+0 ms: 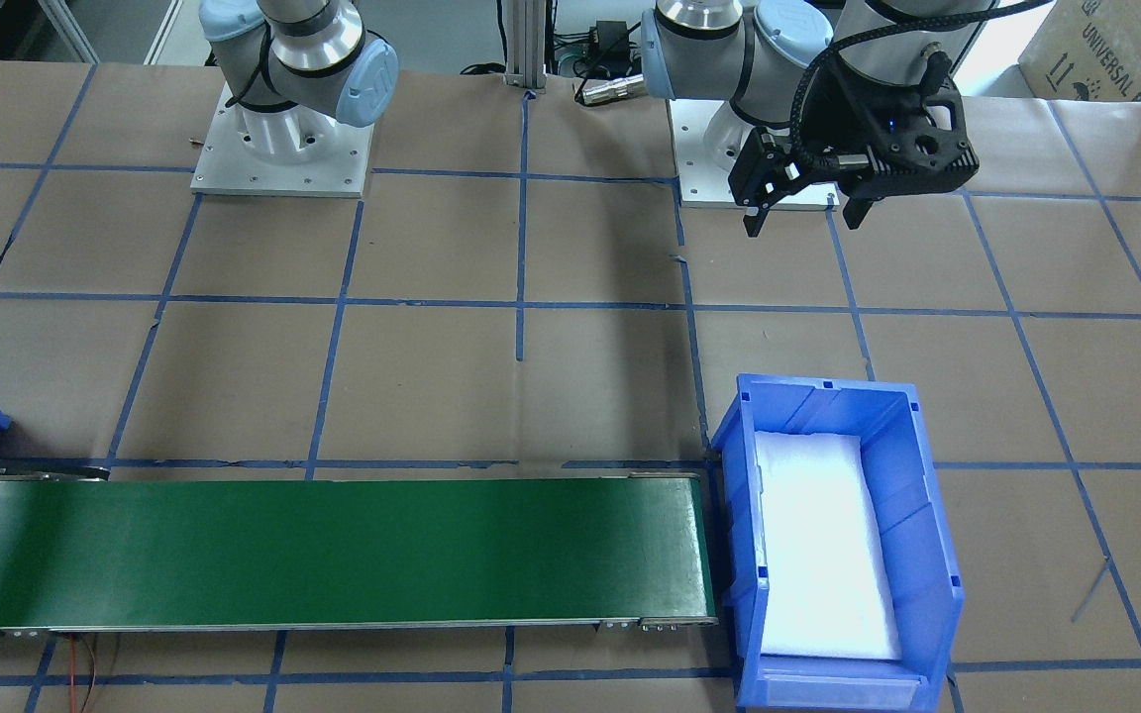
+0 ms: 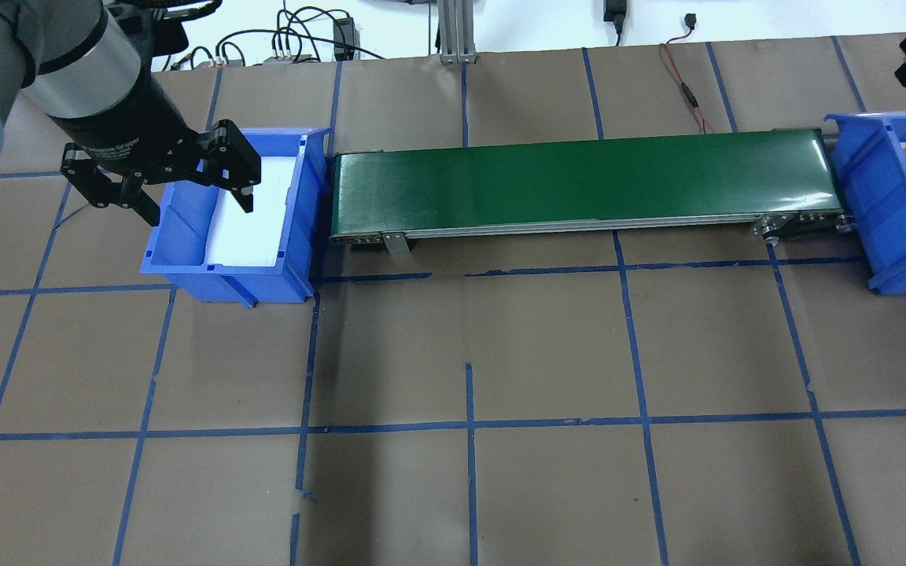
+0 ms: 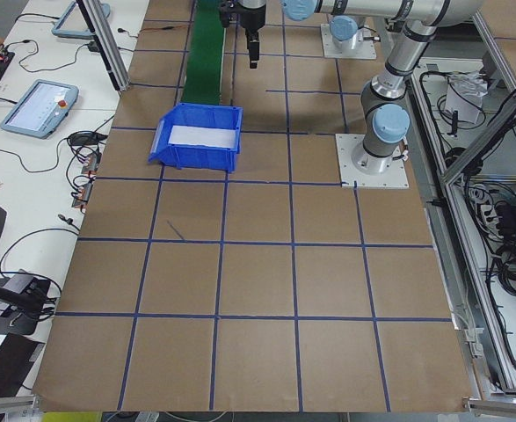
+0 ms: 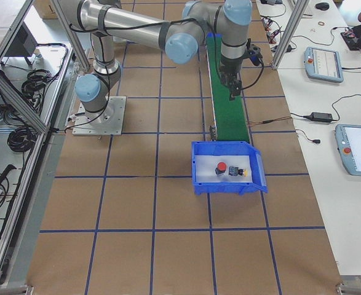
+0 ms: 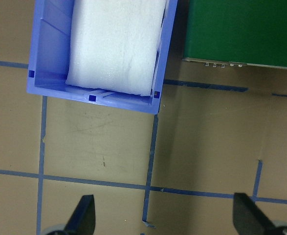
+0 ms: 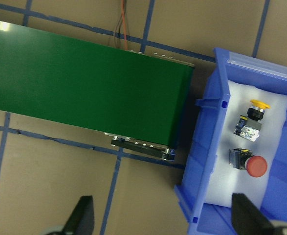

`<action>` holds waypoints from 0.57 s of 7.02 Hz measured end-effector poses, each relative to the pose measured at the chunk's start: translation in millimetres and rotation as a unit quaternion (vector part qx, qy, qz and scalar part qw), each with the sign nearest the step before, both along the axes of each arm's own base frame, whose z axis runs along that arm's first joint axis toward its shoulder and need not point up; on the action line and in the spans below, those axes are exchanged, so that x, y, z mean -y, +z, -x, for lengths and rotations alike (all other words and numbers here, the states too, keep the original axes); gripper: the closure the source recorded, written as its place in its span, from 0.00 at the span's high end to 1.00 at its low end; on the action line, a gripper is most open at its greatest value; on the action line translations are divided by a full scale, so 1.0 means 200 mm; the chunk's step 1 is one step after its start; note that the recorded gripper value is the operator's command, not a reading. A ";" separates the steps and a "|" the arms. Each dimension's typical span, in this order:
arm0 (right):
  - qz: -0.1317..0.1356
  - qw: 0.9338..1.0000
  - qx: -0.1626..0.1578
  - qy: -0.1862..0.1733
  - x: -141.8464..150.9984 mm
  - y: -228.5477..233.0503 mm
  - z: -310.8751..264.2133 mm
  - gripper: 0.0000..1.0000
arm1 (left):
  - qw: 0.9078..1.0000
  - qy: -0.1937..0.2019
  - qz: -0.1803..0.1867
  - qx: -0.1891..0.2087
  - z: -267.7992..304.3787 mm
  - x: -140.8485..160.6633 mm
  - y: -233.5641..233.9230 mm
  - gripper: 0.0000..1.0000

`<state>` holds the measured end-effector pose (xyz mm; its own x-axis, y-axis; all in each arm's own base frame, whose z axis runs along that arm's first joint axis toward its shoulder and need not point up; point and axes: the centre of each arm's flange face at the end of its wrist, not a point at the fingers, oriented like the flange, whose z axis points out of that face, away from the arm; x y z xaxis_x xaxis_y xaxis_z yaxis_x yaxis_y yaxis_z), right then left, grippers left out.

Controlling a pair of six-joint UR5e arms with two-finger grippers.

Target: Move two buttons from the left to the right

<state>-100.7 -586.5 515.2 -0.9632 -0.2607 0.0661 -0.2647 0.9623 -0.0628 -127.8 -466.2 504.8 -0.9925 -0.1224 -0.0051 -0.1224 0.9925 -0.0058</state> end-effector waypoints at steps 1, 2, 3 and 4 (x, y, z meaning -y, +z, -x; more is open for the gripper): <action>-0.014 1.000 0.008 0.010 -0.04 0.04 -0.21 1.00 | 1.000 0.000 0.000 0.000 0.00 0.00 0.00 1.00; -0.016 1.000 0.015 0.015 -0.07 0.07 -0.38 1.00 | 1.000 0.000 0.000 0.000 0.00 0.00 0.00 1.00; -0.012 0.999 0.024 0.023 -0.09 0.09 -0.54 1.00 | 1.000 0.001 0.000 0.000 0.00 0.00 0.00 1.00; -0.009 0.999 0.030 0.023 -0.10 0.10 -0.71 1.00 | 1.000 0.001 0.000 0.000 0.00 0.00 0.00 1.00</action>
